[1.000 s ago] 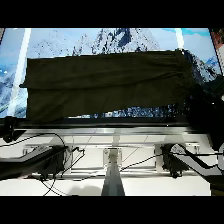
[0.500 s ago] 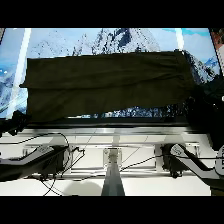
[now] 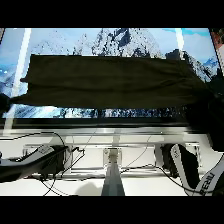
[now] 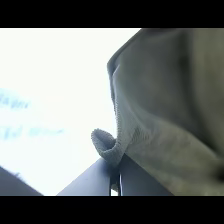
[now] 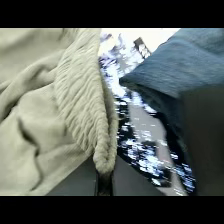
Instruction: Fold the clothes and pants, and hang the long-sleeved shirts on hangers.
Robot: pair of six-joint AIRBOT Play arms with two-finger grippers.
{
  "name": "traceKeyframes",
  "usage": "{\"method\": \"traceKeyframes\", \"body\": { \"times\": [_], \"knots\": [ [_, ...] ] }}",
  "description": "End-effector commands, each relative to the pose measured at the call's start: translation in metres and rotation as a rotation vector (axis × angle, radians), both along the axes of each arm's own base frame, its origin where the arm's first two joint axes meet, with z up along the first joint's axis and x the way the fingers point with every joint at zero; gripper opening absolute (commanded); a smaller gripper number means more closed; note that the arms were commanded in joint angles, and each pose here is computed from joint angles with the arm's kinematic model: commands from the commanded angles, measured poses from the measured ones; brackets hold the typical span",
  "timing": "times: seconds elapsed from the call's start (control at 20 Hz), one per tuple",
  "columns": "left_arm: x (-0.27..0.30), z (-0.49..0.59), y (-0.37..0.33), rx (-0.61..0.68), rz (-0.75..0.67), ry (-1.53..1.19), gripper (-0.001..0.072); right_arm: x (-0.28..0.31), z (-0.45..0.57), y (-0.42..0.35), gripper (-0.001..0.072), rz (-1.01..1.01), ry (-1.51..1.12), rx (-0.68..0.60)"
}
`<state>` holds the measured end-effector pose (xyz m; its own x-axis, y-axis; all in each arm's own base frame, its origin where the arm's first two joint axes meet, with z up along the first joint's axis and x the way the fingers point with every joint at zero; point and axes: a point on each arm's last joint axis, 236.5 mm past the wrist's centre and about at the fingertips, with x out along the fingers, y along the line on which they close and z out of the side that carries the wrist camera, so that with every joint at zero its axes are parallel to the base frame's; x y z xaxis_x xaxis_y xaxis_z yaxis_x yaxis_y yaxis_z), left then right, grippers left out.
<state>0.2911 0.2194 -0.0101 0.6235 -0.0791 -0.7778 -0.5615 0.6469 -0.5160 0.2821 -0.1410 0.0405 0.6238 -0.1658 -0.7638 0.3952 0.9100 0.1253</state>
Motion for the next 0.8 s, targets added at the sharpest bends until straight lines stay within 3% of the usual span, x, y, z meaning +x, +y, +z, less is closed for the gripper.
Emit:
{"method": "traceKeyframes", "body": {
  "times": [0.0,0.3,0.6,0.75],
  "knots": [
    [0.025,0.059,0.011,0.046,-0.042,-0.106,0.0019,-0.027,0.013,-0.004,0.0027,-0.024,0.043,-0.078],
    [0.009,0.053,0.009,0.078,-0.100,-0.020,0.0020,-0.077,-0.007,0.012,0.0026,0.014,0.257,-0.051],
    [0.002,0.046,0.015,0.088,-0.077,0.023,0.0018,-0.096,0.010,0.018,0.0026,-0.027,0.239,-0.078],
    [0.014,0.055,0.040,0.098,0.081,-0.031,0.0018,-0.071,0.027,0.007,0.0027,-0.140,0.082,-0.058]
  ]
}}
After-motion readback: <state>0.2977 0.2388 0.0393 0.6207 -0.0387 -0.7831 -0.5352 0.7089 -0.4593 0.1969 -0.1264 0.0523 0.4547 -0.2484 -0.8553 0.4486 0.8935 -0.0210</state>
